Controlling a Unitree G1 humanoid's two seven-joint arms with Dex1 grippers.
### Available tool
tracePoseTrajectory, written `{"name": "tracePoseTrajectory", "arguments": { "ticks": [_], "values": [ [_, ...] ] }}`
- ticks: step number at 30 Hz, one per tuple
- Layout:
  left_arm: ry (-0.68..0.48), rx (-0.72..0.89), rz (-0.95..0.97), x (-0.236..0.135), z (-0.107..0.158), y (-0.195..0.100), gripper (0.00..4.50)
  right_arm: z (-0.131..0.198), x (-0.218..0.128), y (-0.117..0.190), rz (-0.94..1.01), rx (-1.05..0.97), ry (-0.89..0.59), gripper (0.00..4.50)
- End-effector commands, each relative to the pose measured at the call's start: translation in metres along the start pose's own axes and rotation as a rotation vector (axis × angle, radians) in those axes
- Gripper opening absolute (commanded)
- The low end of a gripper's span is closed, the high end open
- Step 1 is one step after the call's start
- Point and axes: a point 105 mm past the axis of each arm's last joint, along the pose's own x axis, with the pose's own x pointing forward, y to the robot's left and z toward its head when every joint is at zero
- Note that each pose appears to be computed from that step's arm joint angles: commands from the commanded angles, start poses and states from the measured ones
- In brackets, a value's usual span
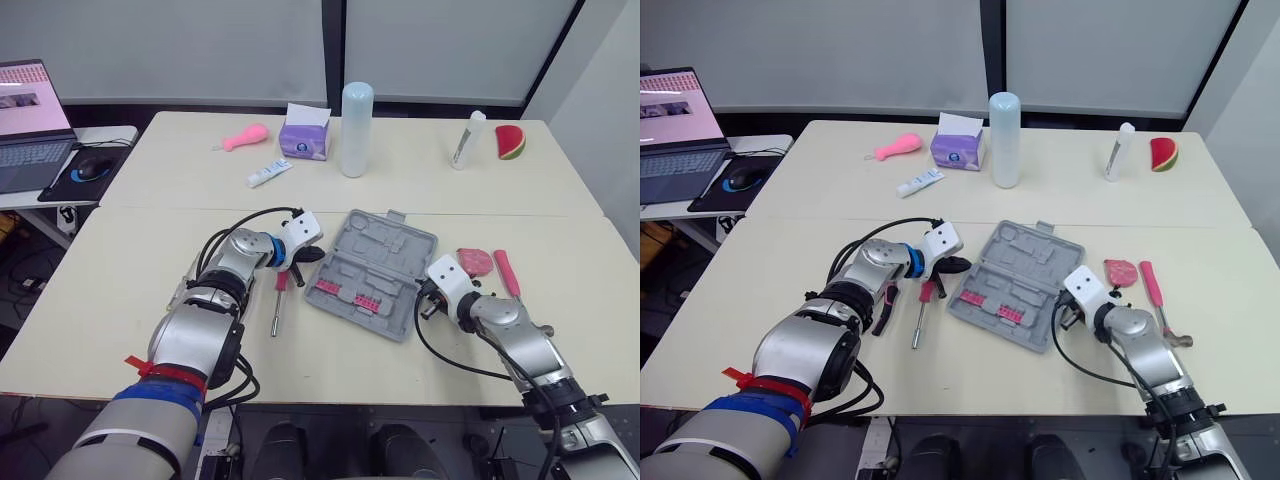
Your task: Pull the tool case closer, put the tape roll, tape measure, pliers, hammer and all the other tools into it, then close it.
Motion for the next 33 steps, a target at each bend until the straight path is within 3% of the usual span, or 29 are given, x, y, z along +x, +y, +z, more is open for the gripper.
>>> {"name": "tracePoseTrajectory", "arguments": {
  "ticks": [1,25,33],
  "values": [
    [-0.097,0.029,-0.120,0.008,0.021,-0.017,0.00,0.024,-0.003,0.018,0.100,-0.038,-0.096,0.01],
    [-0.056,0.055,-0.272,0.002,0.002,-0.037,0.00,0.019,-0.010,0.023,0.192,-0.067,-0.070,0.01],
    [-0.007,0.013,-0.372,-0.013,-0.018,-0.046,0.00,0.016,-0.019,0.022,0.254,-0.059,-0.042,0.01]
  ]
}}
